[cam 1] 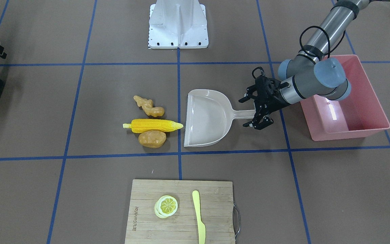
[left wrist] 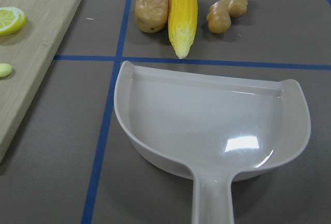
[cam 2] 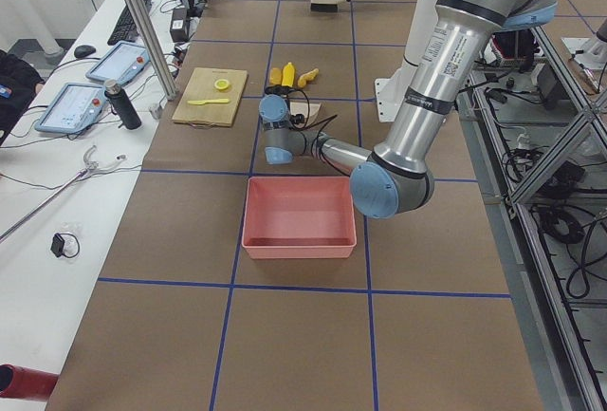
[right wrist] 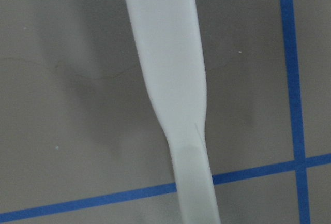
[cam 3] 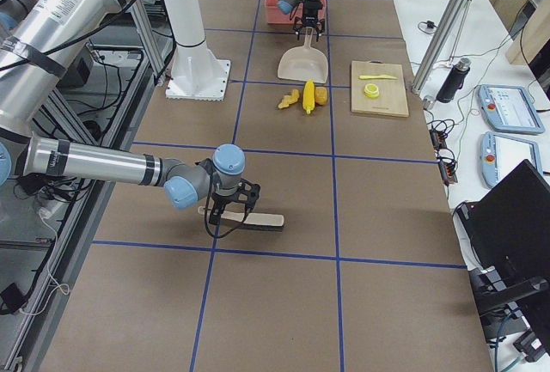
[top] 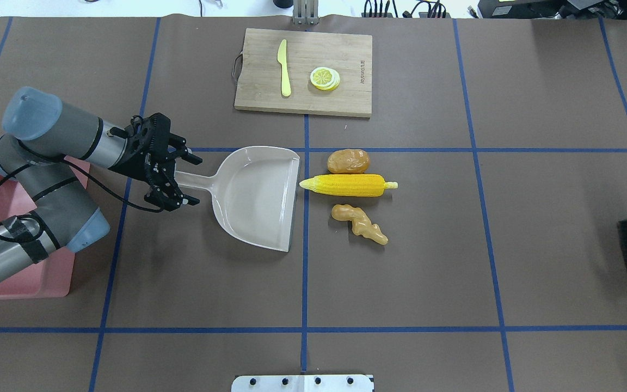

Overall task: Sweep and dump trash into bin
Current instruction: 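Grasp the dustpan handle with the left gripper and hold it flat, then carry the held brush with the right gripper toward the ginger root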

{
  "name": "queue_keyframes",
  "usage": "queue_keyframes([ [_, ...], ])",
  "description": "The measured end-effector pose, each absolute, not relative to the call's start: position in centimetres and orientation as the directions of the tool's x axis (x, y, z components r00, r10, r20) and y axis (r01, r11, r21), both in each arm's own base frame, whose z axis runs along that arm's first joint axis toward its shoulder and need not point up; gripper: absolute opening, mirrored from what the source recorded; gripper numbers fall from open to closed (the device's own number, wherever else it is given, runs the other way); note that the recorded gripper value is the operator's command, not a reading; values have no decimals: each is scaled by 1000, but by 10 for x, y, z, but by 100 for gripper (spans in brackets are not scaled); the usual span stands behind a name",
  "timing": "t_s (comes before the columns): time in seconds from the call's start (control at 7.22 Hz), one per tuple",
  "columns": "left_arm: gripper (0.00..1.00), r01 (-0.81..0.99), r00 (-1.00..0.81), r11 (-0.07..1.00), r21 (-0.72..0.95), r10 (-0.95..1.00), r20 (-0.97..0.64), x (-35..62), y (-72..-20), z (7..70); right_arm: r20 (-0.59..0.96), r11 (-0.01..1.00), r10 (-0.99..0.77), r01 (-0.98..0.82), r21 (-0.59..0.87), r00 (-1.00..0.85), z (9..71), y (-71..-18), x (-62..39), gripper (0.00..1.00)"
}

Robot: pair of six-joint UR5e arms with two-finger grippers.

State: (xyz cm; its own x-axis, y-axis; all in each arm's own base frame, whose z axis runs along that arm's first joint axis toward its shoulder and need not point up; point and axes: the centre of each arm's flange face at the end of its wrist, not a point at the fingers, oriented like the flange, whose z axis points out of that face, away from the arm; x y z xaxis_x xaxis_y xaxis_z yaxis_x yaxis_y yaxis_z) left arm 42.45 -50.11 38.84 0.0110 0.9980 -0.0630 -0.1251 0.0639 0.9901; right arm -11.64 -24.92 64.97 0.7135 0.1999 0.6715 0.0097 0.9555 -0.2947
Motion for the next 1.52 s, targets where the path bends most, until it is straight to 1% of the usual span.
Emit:
queue_keyframes([
  [0.14, 97, -127, 23, 60, 990, 998, -58, 433, -498, 388, 662, 954, 190, 24, -300, 725, 656, -246, -121, 46],
  [0.28, 97, -129, 29, 56, 990, 998, -53, 438, -496, 388, 656, 953, 181, 34, -301, 733, 660, -244, -123, 0],
  [0.83, 97, -144, 20, 33, 989, 999, -30, 453, -490, 391, 661, 948, 178, 52, -313, 729, 660, -241, -126, 0],
  [1.11, 97, -144, 15, 29, 989, 1000, -28, 457, -488, 390, 676, 951, 163, 69, -302, 719, 648, -243, -133, 0],
  [1.25, 97, -144, 15, 28, 989, 1000, -26, 459, -486, 389, 693, 952, 141, 96, -292, 707, 627, -245, -153, 0],
  [1.52, 97, -145, 22, 27, 989, 999, -24, 462, -485, 388, 723, 945, 130, 136, -297, 678, 553, -256, -216, 0],
])
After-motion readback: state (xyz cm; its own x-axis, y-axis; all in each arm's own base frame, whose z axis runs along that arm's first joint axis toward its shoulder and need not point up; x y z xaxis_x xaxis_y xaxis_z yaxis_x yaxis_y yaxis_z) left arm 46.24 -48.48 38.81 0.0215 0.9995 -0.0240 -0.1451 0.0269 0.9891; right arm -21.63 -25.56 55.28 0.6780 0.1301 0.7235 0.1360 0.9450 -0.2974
